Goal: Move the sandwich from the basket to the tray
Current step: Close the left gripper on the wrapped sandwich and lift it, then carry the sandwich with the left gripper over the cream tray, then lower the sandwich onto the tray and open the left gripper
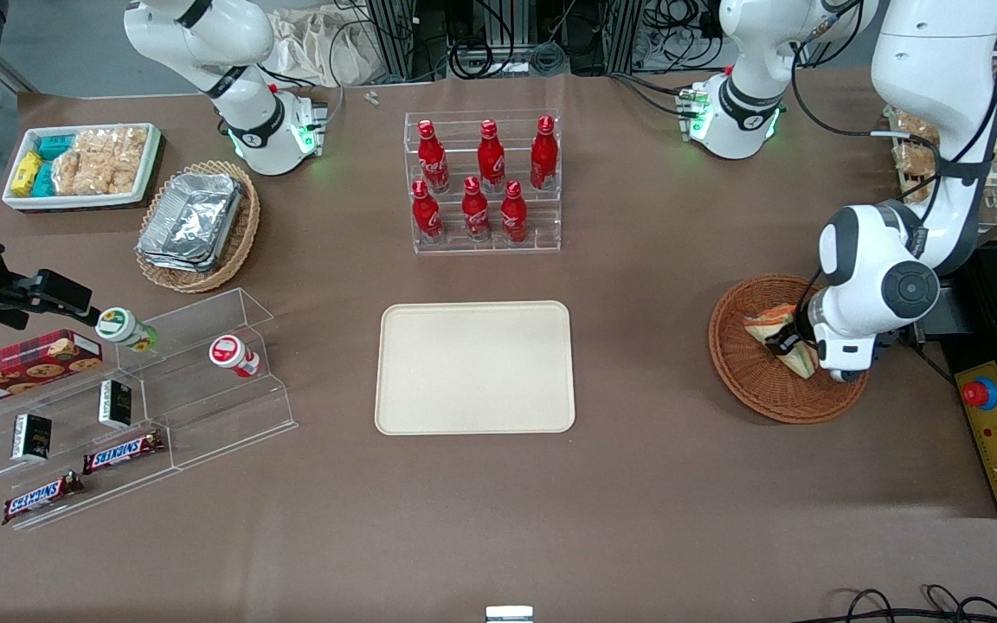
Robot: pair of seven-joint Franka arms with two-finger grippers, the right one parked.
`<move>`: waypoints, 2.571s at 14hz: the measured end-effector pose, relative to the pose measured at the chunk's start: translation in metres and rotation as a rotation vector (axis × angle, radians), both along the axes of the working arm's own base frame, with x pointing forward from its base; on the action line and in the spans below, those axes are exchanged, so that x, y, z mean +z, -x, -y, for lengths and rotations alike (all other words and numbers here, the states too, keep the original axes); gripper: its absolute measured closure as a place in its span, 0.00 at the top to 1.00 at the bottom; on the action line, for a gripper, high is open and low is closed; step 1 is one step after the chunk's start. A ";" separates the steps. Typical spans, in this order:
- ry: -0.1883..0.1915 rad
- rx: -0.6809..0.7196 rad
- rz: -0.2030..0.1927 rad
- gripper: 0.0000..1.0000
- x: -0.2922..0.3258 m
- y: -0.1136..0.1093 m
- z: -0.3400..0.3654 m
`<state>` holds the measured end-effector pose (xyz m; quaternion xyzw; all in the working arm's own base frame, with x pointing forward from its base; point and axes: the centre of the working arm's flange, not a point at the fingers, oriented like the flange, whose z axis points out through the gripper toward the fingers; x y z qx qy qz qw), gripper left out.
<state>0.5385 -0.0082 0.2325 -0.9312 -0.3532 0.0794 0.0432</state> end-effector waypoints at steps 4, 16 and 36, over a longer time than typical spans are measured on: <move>0.004 -0.015 0.008 0.33 0.039 -0.006 0.002; 0.162 -0.667 -0.020 0.19 0.222 0.039 0.300; 0.068 -0.615 0.134 0.79 0.079 -0.007 0.444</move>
